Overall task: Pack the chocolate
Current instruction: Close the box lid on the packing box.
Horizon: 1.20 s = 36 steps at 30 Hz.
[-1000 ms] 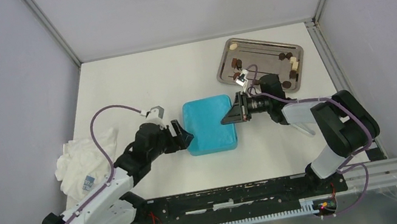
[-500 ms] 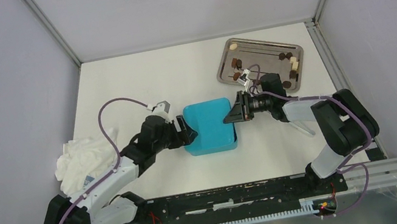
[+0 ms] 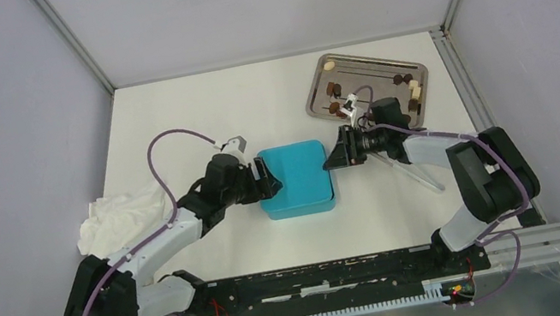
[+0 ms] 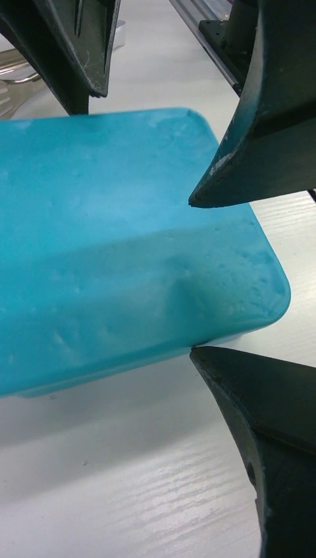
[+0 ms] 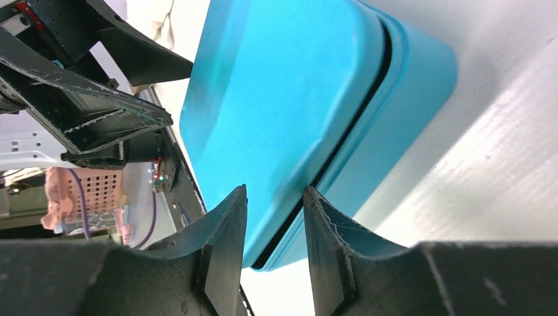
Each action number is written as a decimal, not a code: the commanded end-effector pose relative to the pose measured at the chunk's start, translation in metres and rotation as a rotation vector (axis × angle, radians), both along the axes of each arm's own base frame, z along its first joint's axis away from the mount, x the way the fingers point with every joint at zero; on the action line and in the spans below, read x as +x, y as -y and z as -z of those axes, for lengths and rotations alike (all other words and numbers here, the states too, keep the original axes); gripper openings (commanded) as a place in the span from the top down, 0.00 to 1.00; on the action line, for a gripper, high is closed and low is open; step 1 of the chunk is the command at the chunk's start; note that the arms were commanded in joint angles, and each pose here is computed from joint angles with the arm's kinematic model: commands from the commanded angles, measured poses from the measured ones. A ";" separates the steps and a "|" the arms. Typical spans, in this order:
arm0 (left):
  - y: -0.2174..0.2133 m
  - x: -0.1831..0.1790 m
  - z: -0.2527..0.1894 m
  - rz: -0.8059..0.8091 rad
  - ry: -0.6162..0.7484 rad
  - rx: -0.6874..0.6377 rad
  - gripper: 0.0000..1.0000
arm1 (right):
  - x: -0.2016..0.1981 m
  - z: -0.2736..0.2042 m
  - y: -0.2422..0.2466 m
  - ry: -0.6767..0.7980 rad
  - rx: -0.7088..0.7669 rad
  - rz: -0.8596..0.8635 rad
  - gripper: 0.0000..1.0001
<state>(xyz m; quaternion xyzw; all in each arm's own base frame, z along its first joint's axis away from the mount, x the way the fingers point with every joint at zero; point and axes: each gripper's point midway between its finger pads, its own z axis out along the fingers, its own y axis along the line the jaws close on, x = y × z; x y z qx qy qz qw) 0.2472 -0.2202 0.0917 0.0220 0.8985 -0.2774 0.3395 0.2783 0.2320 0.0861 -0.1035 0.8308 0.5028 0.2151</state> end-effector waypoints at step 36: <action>0.053 -0.010 -0.028 0.189 0.027 -0.083 0.23 | 0.014 -0.050 0.059 0.913 -0.439 -0.252 0.45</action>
